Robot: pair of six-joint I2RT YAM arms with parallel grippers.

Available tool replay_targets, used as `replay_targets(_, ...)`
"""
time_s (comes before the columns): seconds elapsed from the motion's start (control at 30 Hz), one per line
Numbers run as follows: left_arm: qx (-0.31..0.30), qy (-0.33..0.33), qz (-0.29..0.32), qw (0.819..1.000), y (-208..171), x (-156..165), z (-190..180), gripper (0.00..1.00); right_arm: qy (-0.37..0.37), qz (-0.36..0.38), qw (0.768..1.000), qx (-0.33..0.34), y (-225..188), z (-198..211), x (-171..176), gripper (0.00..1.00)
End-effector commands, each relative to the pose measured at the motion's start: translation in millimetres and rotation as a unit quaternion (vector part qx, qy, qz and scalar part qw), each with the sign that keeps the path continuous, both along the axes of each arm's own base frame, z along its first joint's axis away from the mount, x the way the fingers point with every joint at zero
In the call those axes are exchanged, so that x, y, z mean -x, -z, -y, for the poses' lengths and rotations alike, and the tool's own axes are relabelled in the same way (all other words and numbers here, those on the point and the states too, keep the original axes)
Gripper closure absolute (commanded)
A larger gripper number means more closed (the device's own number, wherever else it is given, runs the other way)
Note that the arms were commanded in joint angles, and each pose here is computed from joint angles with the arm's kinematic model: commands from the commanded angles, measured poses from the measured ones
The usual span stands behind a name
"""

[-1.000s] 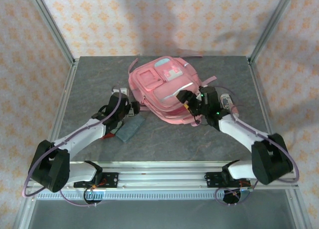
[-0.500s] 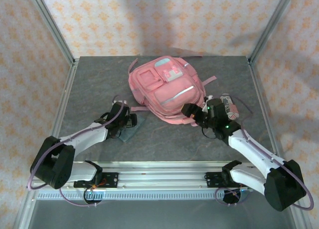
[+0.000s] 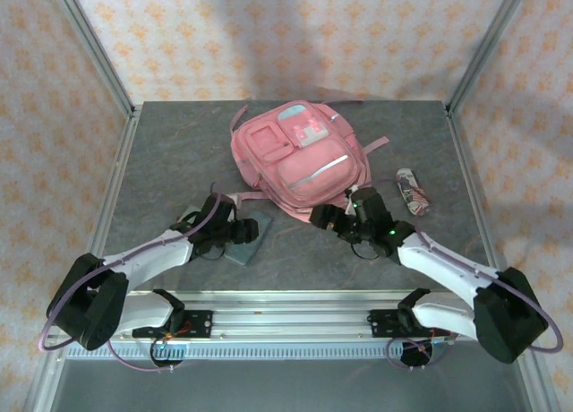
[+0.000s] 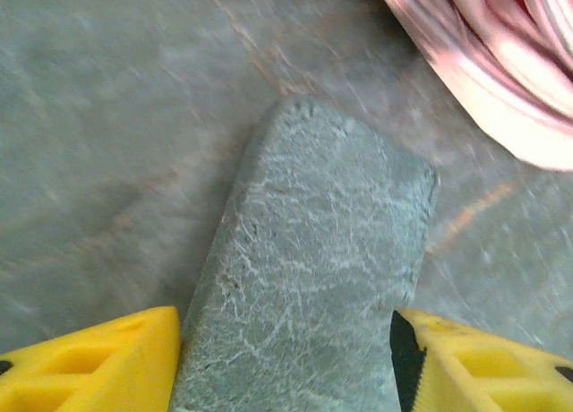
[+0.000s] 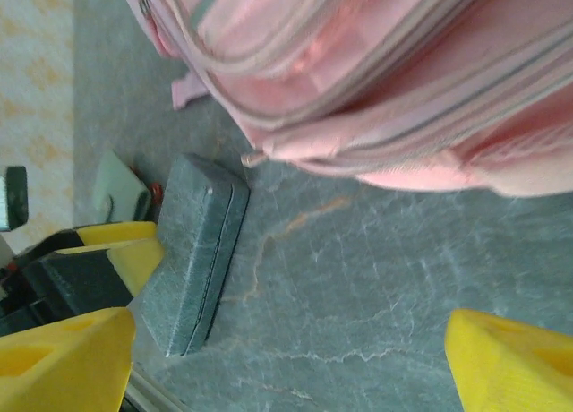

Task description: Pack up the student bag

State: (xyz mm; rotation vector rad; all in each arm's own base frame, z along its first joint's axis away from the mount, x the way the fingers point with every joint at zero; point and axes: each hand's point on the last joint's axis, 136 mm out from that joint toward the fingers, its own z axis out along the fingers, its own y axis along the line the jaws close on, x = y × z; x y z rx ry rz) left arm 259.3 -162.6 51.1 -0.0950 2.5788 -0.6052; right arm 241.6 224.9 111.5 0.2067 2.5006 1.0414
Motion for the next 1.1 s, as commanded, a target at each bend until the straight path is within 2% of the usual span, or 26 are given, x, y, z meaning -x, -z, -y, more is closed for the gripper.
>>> replay_targets(0.0, 0.069, 0.004, -0.032, 0.997, 0, 17, 22, 0.39, -0.020, 0.027, 0.999, -0.006, -12, -19, -5, 0.12)
replay_targets(0.17, 0.131, -0.008, -0.024, 0.991, -7, 25, 40, 0.39, -0.052, 0.023, 0.998, 0.028, -2, -42, 1, 0.11)
replay_targets(0.23, 0.149, -0.033, -0.015, 0.988, -10, 24, 36, 0.39, -0.062, 0.020, 0.997, 0.048, 2, -50, 4, 0.11)
replay_targets(0.37, 0.121, -0.102, 0.014, 0.987, -17, 21, 7, 0.38, -0.085, 0.011, 0.994, 0.072, 10, -68, 11, 0.11)
replay_targets(0.5, 0.119, -0.174, 0.062, 0.976, -37, 20, -28, 0.35, -0.107, 0.001, 0.988, 0.107, 22, -89, 20, 0.11)
replay_targets(0.63, 0.081, -0.233, 0.068, 0.967, -41, 22, -71, 0.35, -0.127, -0.008, 0.982, 0.142, 33, -113, 27, 0.10)
replay_targets(0.8, 0.052, -0.264, 0.080, 0.960, -52, 15, -99, 0.34, -0.147, -0.038, 0.974, 0.166, 51, -144, 33, 0.09)
replay_targets(0.9, 0.059, -0.270, 0.088, 0.957, -58, 9, -102, 0.34, -0.158, -0.049, 0.971, 0.175, 61, -164, 35, 0.09)
replay_targets(1.07, 0.061, -0.274, 0.092, 0.955, -61, 7, -104, 0.34, -0.145, -0.039, 0.959, 0.240, 76, -176, 19, 0.09)
